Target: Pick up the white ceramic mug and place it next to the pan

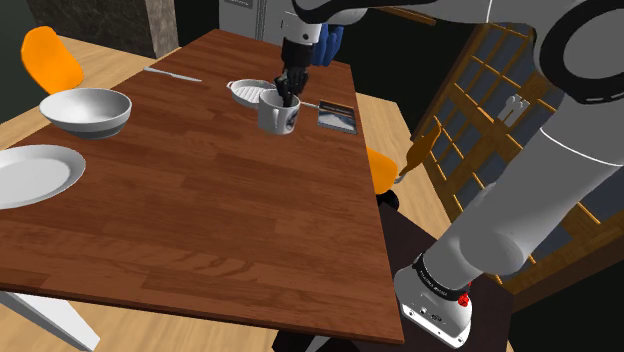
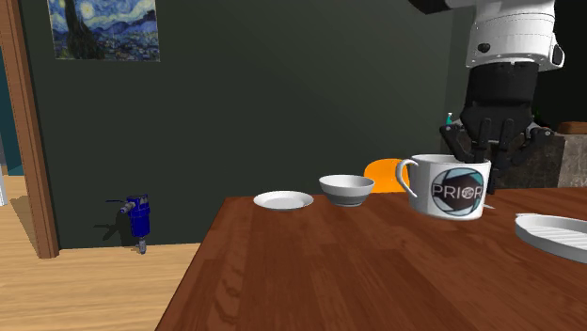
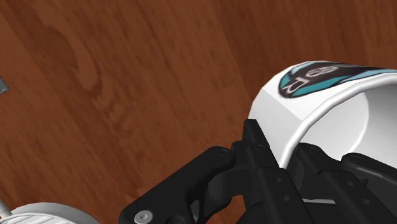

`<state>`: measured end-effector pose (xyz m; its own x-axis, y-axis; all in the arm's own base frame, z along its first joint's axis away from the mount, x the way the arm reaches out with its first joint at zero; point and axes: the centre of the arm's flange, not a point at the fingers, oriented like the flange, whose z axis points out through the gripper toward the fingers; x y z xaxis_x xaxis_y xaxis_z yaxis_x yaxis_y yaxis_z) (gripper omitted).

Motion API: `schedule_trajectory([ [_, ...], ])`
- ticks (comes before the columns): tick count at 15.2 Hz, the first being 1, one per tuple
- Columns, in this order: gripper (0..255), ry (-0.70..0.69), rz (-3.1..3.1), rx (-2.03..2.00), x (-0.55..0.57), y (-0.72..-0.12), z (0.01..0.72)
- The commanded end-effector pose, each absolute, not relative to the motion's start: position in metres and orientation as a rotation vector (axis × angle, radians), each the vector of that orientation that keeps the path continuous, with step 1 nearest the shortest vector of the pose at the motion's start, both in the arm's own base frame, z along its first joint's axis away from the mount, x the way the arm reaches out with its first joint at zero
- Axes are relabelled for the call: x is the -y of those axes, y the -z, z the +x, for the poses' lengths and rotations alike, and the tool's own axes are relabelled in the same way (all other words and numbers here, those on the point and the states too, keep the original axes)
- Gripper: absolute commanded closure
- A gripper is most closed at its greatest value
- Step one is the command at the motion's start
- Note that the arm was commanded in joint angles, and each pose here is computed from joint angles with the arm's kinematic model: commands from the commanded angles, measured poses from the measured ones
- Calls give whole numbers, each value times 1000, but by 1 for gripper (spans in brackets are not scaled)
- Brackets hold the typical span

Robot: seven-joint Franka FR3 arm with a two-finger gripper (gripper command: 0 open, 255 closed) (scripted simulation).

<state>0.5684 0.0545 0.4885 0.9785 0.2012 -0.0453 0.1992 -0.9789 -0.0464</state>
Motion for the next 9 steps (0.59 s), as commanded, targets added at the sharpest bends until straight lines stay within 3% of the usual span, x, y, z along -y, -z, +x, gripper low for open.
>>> schedule_trajectory([
  [1,255,-77,-3084,314,-33,-487,582],
  [9,255,-77,-3084,314,54,-488,643],
])
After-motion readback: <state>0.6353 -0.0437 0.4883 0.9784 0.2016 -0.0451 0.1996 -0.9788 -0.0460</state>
